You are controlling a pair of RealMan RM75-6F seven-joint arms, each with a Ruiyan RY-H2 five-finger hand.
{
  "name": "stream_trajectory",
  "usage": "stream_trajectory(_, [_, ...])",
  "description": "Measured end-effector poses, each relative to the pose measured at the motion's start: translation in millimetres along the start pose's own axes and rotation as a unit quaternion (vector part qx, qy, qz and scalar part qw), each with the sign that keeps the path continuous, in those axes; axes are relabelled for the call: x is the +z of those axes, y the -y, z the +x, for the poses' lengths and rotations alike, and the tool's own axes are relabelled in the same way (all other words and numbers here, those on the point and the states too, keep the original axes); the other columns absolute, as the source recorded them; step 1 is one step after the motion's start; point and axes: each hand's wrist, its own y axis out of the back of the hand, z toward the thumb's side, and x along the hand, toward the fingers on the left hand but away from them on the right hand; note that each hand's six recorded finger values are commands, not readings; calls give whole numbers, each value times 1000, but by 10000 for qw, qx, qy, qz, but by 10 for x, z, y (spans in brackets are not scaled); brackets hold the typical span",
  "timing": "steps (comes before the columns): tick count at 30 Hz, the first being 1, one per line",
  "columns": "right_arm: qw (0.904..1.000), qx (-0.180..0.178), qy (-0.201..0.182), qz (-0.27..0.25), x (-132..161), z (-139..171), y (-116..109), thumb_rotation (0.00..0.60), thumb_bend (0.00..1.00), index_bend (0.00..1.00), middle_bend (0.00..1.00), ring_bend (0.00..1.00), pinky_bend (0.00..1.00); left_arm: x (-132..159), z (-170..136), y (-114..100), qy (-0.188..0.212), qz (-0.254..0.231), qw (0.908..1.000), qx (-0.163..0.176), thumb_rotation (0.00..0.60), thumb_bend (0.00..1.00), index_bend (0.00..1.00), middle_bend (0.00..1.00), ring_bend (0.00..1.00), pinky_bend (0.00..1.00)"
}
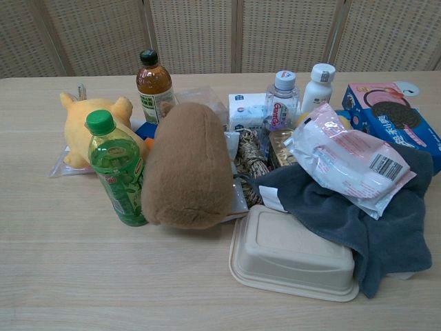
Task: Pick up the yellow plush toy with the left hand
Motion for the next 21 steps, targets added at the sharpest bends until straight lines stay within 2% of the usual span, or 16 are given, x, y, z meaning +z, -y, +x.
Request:
stream_trajectory(13, [10000,-73,-15,-65,1,-17,-30,296,439,0,0,0,0,54,51,37,120,-54,9997,-199,600,341,0,0,0,0])
stream_trajectory(21, [10000,-77,26,-22,-20,-5,-56,302,438,0,0,0,0,318,385,154,630,142,9968,-480,600,336,0,0,0,0])
